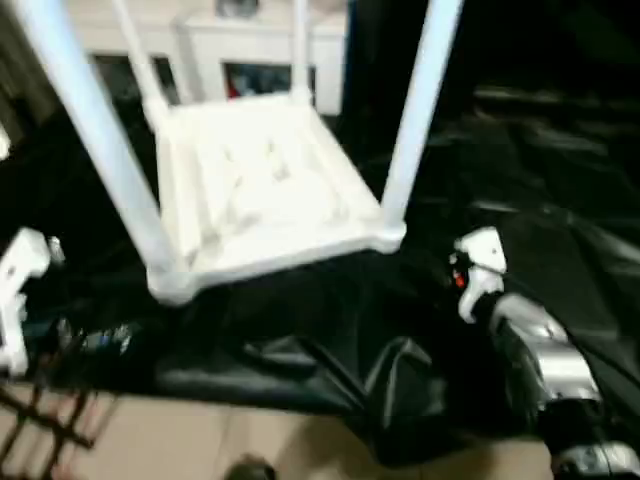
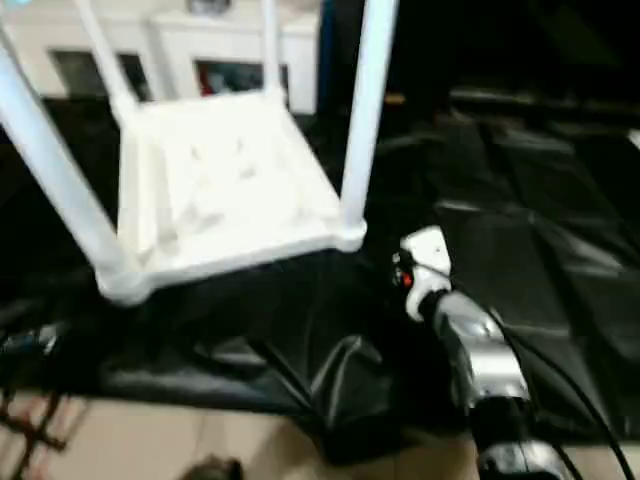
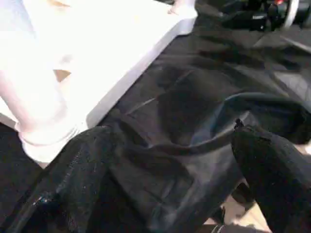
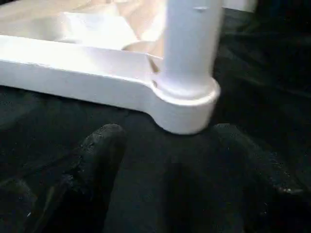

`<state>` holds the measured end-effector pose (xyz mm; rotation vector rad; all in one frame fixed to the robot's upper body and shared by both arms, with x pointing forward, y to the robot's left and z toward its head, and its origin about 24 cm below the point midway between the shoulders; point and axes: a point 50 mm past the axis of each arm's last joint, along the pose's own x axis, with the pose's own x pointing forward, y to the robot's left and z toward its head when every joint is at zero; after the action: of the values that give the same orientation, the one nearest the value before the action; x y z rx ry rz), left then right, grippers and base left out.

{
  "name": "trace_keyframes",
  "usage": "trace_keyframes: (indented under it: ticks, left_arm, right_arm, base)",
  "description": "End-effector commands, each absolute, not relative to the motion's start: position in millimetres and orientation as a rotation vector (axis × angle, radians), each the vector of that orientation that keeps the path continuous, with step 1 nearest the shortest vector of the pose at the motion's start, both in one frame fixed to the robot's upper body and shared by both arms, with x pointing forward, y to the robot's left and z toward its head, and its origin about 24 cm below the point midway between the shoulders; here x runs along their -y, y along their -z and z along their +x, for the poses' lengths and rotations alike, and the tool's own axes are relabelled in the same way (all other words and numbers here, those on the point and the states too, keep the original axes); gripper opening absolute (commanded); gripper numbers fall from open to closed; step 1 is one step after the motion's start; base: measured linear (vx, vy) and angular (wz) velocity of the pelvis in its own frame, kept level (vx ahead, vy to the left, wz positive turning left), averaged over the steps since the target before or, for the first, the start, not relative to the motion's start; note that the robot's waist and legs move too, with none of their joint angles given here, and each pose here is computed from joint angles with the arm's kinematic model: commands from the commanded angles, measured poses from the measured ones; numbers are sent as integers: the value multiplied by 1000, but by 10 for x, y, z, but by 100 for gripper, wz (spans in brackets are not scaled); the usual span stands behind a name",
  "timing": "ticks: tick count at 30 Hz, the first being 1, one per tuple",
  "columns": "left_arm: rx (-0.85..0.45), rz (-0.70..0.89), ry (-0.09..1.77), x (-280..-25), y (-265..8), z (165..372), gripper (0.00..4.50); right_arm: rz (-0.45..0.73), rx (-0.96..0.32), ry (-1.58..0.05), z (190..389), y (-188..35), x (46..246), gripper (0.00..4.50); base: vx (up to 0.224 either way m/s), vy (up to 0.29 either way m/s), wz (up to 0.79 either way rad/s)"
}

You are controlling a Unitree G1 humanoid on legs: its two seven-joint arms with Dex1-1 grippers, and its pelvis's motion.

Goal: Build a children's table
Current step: Rotate table base

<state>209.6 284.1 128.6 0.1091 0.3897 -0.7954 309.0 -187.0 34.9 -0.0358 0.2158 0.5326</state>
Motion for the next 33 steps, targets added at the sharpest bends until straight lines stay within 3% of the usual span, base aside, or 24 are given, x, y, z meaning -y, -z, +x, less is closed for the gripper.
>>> trace_keyframes:
  ticks: [1,5,17,23,28,29,33]
  left_arm:
    - [-395,166,715,-2855,-1334,2162,446]
    - [-404,211,618,-2950,-1294,2222,446]
    - [-190,157,523,-2780,-1332,2483,446]
    - [-166,111,539,-2682,-1279,2615,446]
    - [-102,-10,664,-2382,-1278,2722,446]
    - [-82,-74,808,-2165,-1303,2682,446]
    - [-71,-214,1086,-1802,-1385,2523,446]
  right_arm:
    - [-50,-210,-548,3087,-376,1830,328]
    - [-48,-208,-555,3087,-380,1815,328]
    - [-22,-197,-633,3075,-389,1606,328]
    - [-26,-204,-657,3081,-367,1510,328]
    - [-21,-205,-658,3117,-365,1435,328]
    - [-25,-209,-652,3131,-355,1412,328]
    - [-29,-221,-629,3155,-341,1402,328]
  base:
    - [79,-26,-12]
    - [13,2,0]
    - [33,7,-1]
    - [0,0,0]
    - [0,0,0]
    - [0,0,0]
    - [0,0,0]
